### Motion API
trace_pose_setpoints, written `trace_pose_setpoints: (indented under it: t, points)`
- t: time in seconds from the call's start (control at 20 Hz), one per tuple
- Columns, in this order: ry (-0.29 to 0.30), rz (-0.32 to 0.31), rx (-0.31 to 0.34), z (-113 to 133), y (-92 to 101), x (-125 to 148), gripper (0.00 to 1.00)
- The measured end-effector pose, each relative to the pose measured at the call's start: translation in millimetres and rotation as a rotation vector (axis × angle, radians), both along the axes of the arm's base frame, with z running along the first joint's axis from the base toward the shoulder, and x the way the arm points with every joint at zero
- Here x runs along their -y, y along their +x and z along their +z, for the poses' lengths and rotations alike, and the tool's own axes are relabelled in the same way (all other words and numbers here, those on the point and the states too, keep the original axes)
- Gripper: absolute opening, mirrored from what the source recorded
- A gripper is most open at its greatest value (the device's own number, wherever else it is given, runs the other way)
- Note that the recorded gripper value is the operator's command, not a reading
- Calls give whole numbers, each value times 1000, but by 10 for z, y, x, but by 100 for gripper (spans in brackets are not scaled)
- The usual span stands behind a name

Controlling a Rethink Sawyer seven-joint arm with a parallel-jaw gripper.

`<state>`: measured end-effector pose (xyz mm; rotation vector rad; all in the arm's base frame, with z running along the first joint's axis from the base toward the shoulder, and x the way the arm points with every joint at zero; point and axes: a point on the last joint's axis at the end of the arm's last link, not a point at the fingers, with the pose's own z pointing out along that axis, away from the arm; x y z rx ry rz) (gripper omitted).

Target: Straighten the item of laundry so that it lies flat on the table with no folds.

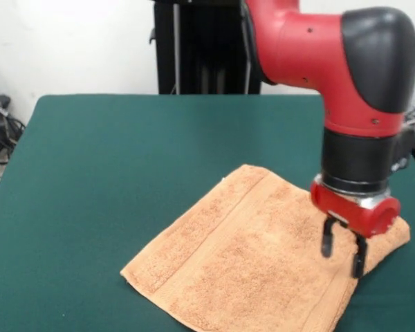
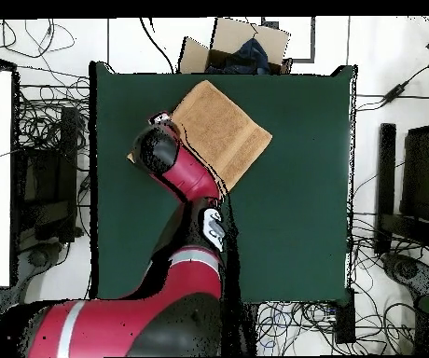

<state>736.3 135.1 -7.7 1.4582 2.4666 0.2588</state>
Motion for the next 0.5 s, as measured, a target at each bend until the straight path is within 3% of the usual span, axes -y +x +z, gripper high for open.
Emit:
trace_pose_setpoints:
  t: [0.25, 0.5]
  points:
    - [-2, -51, 0, 193, -17, 505, 100]
    - [-25, -68, -1, 455, -106, 791, 100]
